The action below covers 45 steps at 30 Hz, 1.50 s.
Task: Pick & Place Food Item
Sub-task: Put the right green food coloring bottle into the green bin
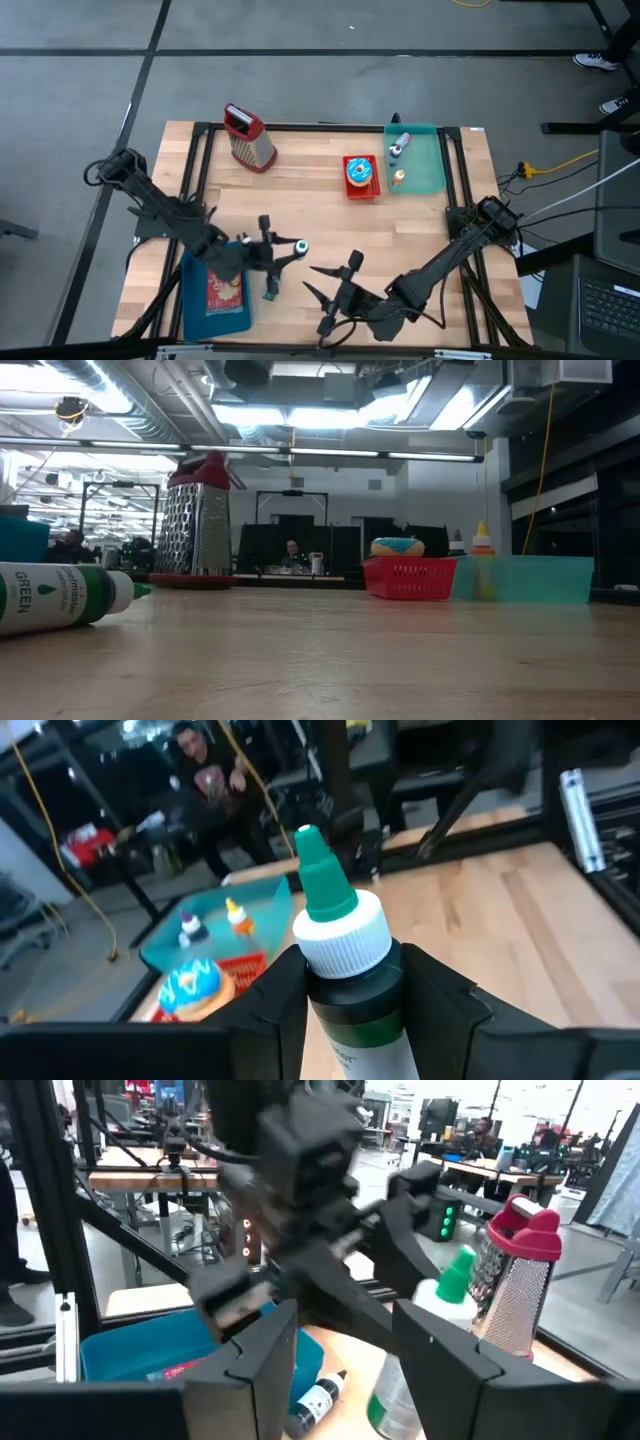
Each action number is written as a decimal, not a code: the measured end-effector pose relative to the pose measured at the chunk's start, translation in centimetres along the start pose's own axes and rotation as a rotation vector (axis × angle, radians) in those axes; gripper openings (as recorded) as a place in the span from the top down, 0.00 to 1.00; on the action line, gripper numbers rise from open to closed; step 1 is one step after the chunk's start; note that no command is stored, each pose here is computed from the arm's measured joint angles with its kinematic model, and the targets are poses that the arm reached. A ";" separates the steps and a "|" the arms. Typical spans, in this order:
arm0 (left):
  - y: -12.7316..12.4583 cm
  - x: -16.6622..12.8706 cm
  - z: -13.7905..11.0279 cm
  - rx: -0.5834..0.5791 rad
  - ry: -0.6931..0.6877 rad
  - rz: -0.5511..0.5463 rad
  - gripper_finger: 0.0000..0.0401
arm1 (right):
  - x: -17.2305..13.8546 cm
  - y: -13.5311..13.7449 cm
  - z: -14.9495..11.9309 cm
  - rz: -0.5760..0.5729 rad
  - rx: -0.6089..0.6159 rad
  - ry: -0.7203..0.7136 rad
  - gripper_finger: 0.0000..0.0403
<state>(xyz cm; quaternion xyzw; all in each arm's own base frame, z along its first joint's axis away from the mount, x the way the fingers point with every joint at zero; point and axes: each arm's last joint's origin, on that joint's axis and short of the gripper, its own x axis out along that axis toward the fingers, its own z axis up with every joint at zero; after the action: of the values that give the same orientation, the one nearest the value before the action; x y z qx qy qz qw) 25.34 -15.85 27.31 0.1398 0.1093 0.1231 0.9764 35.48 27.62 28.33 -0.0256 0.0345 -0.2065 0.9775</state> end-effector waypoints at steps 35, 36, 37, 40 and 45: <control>-4.2 -2.2 0.0 0.030 -0.097 -0.078 0.70 | 2.5 -1.1 0.0 0.047 0.043 0.011 0.58; -4.2 -2.2 0.0 0.030 -0.097 -0.080 0.70 | 2.5 -1.1 0.0 0.055 0.043 0.012 0.58; -4.2 -2.2 0.0 0.025 -0.098 -0.090 0.70 | 2.5 -1.1 0.0 0.064 0.043 0.013 0.58; -4.3 -2.2 0.0 0.018 -0.101 -0.102 0.70 | 2.5 -1.1 0.0 0.068 0.043 0.013 0.59; -4.3 -2.2 0.0 0.017 -0.102 -0.102 0.70 | 2.7 -1.1 0.0 0.096 0.043 0.016 0.70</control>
<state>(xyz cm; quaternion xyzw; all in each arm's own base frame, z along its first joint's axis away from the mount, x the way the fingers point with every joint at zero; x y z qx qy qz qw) 24.18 -20.40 26.43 0.1483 0.0674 0.0649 0.9845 37.52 25.50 28.27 -0.0013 0.0389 -0.1604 0.9863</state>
